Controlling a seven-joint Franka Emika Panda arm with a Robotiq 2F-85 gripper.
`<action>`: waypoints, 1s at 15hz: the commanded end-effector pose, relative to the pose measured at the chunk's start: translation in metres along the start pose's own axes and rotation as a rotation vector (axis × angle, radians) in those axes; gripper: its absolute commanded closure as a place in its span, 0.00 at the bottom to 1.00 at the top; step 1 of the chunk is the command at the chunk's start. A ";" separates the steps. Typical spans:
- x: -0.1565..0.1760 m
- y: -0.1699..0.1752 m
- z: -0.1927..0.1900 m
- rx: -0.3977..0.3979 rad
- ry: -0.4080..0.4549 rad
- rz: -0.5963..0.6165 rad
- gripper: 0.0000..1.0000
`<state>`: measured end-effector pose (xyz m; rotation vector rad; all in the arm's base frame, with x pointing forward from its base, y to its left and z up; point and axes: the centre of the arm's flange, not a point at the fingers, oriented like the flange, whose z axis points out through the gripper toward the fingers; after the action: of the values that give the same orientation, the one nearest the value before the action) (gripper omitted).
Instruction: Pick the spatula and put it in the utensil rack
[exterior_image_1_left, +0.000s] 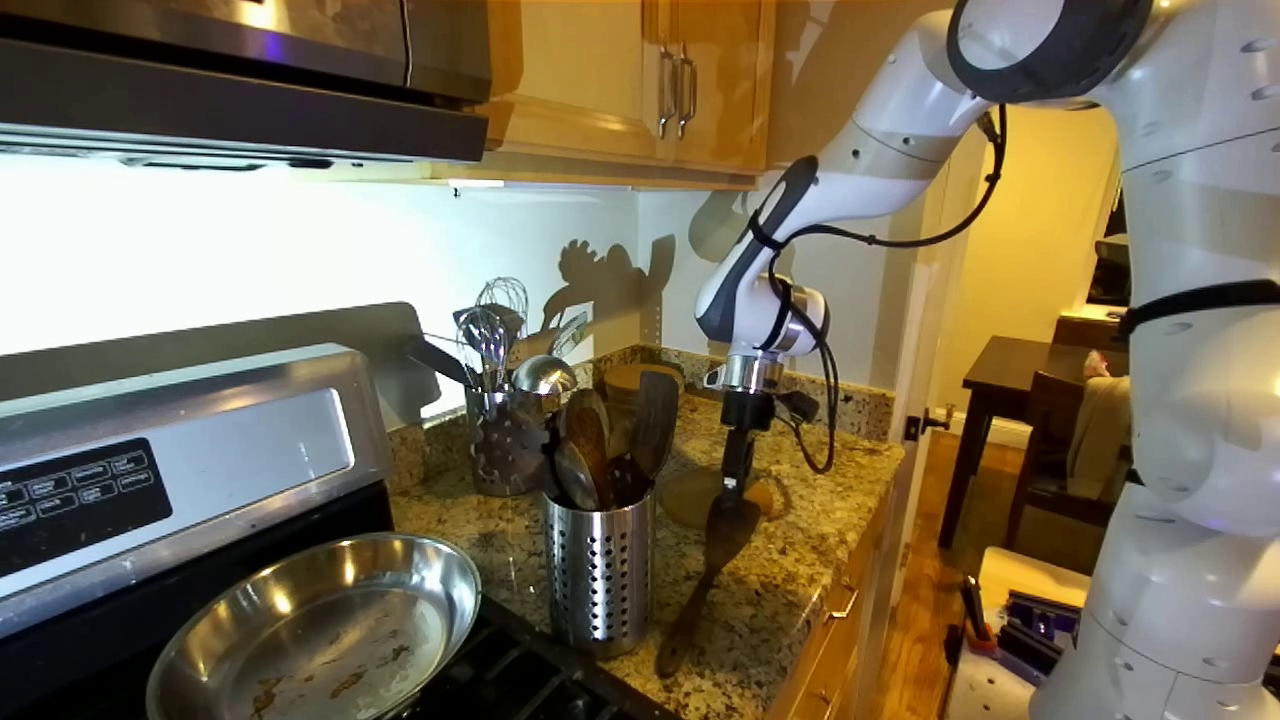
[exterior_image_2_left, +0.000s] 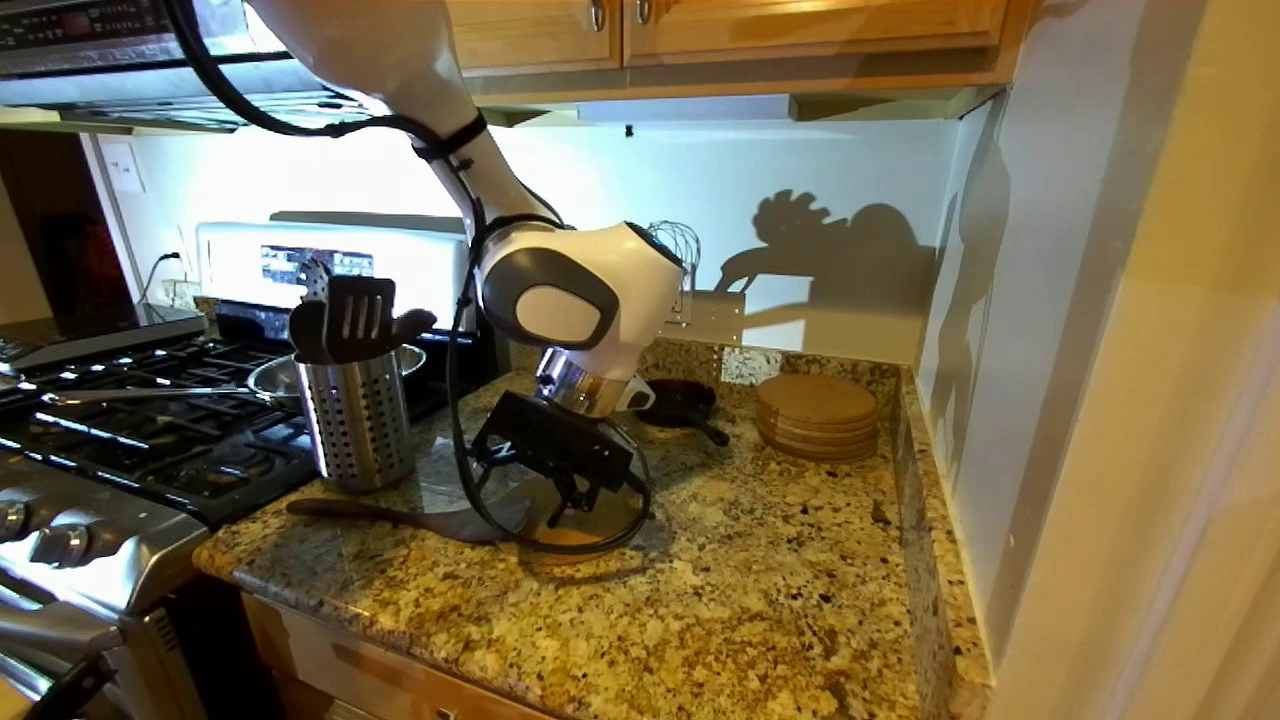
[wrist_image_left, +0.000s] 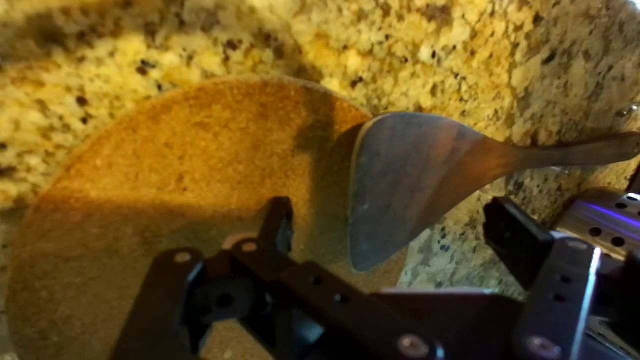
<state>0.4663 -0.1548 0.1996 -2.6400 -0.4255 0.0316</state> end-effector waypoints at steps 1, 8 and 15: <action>-0.007 -0.015 -0.006 0.011 -0.032 -0.009 0.00; -0.011 -0.019 0.003 0.088 -0.093 0.008 0.00; -0.010 -0.026 0.009 0.150 -0.074 0.033 0.00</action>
<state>0.4528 -0.1371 0.1962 -2.5235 -0.4388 0.1766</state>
